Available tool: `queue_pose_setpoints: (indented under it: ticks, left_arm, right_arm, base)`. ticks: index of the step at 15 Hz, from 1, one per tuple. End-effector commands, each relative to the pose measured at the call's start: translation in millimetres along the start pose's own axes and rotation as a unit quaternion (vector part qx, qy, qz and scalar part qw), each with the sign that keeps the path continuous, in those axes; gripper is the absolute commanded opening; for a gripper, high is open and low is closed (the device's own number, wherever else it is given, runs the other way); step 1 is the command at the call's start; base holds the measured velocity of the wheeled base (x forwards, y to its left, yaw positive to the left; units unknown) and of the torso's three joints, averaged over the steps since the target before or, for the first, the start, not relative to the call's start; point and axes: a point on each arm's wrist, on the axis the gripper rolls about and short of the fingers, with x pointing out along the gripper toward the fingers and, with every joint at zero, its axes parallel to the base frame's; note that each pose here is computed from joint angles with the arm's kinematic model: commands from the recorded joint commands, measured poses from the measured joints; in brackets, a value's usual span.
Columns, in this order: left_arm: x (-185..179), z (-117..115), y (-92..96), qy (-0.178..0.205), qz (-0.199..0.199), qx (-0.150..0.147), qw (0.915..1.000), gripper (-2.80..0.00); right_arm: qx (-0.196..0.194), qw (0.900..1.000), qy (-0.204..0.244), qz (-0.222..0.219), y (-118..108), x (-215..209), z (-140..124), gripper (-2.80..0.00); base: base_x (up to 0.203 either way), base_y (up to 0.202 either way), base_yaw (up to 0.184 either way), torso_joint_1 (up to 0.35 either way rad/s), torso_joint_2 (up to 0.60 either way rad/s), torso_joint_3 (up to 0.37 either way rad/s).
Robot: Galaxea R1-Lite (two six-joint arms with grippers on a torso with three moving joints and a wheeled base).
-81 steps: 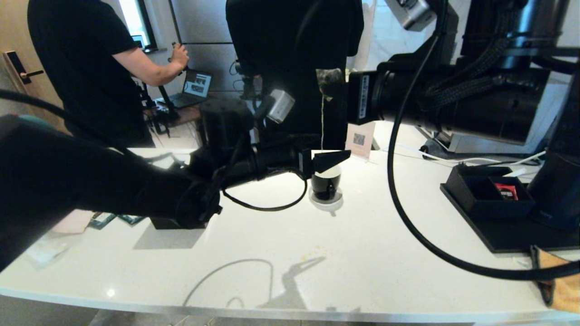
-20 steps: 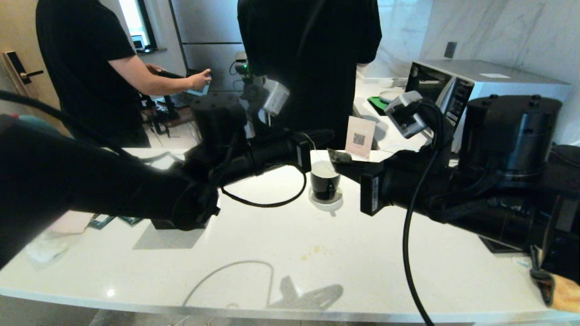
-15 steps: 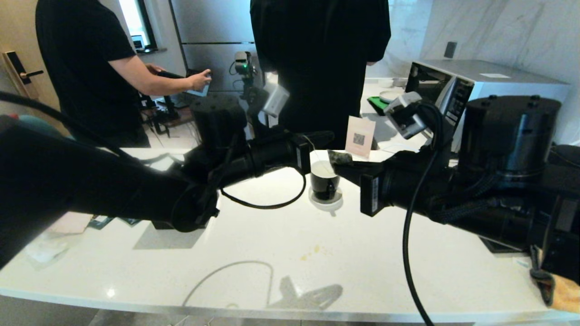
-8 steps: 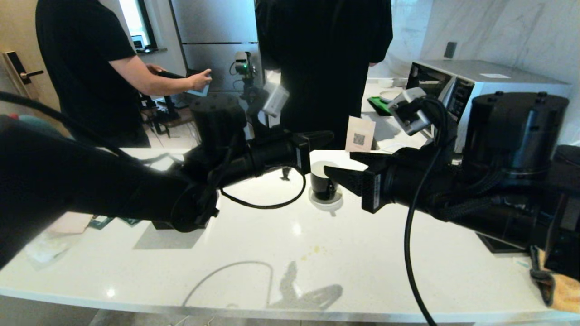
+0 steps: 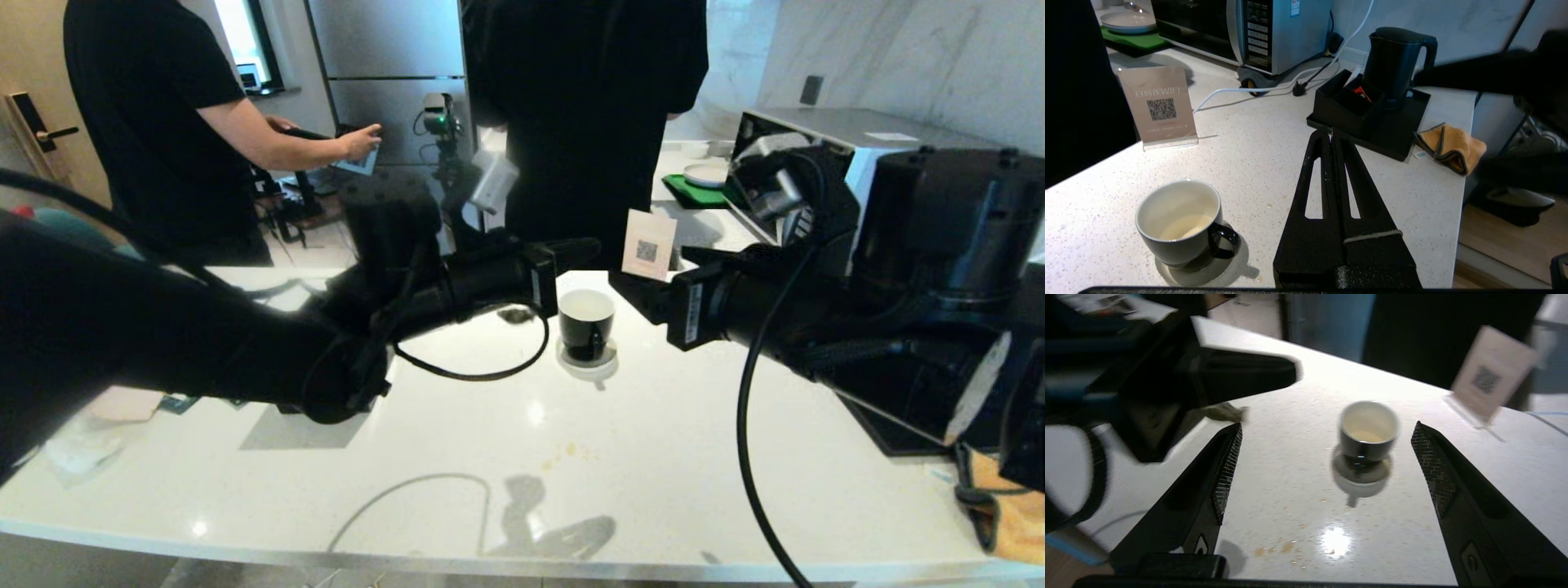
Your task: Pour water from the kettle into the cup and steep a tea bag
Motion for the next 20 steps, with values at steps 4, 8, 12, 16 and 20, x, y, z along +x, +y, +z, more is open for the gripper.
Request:
queue_pose_setpoints:
  ticks: [4, 8, 12, 16, 20]
  left_arm:
    - [-9, 0, -4.5, 0.005, 0.001, -0.003, 1.0000, -2.80]
    - [-11, 2, -5.8, 0.004, 0.002, -0.003, 1.0000, -2.80]
    - [-11, 3, -6.5, 0.002, 0.001, -0.002, 1.0000, -2.80]
    - [-12, 5, -7.0, 0.000, 0.002, 0.000, 1.0000, -2.80]
    - [-13, 6, -7.4, -0.001, 0.002, 0.001, 1.0000, -2.80]
  right_arm:
    - [0.010, 0.991, -0.045, -0.124, -24, -4, 12, 0.00]
    - [-0.026, 0.979, -0.077, -0.188, -50, -12, 12, -2.80]
    - [-0.030, 0.973, -0.091, -0.210, -61, -25, 15, -2.80]
    - [-0.040, 0.958, -0.107, -0.263, -87, -41, 24, -2.80]
    - [-0.053, 0.915, -0.116, -0.382, -138, -79, 25, -2.80]
  base:
    - [0.000, 0.000, 0.000, 0.000, 0.00, 0.000]
    - [0.000, 0.000, 0.000, 0.000, 0.00, 0.000]
    - [0.000, 0.000, 0.000, 0.000, 0.00, 0.000]
    - [0.000, 0.000, 0.000, 0.000, 0.00, 0.000]
    - [0.000, 0.000, 0.000, 0.000, 0.00, 0.000]
